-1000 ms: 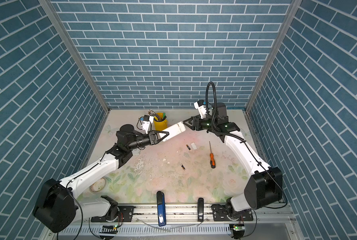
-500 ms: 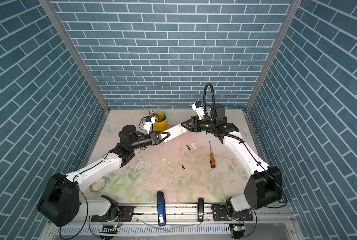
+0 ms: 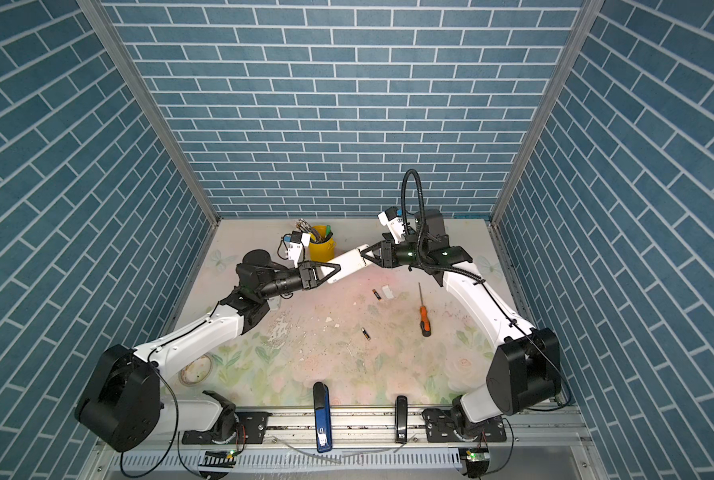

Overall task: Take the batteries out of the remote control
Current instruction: 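Tilt the remote flat with both grippers, battery compartment facing up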

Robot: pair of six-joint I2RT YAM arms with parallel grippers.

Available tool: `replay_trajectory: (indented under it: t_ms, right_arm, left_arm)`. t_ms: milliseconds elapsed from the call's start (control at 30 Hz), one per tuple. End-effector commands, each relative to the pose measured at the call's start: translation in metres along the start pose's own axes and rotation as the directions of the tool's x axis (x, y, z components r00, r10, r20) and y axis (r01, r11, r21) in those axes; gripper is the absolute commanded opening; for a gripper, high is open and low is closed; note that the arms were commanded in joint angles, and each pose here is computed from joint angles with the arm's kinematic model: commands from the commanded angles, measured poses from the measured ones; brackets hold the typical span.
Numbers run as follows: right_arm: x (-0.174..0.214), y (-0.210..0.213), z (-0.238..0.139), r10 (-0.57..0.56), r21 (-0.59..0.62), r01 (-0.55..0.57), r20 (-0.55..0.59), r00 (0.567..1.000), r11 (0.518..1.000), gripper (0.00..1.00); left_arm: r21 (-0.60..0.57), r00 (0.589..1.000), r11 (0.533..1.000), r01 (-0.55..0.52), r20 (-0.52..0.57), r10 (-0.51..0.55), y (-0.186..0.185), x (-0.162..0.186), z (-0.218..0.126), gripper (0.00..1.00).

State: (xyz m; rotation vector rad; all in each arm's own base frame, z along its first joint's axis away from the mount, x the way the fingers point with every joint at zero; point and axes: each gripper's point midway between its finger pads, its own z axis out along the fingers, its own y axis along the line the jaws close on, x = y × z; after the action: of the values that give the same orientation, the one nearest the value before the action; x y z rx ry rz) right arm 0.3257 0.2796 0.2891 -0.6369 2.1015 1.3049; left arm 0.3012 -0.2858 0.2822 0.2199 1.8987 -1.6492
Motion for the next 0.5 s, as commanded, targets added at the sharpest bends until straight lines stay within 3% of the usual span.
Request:
replay_trajectory:
  t_ms: [0, 467]
  right_arm:
    - [0.015, -0.010, 0.008, 0.007, 0.001, -0.007, -0.037, 0.999, 1.000, 0.27]
    - [0.016, -0.011, 0.010, 0.001, -0.008, -0.001, -0.041, 0.999, 1.000, 0.27]
  left_arm:
    - [0.078, 0.998, 0.995, -0.067, -0.002, 0.068, -0.019, -0.003, -0.001, 0.00]
    - [0.025, 0.998, 0.998, -0.060, -0.020, 0.061, -0.006, 0.003, -0.005, 0.00]
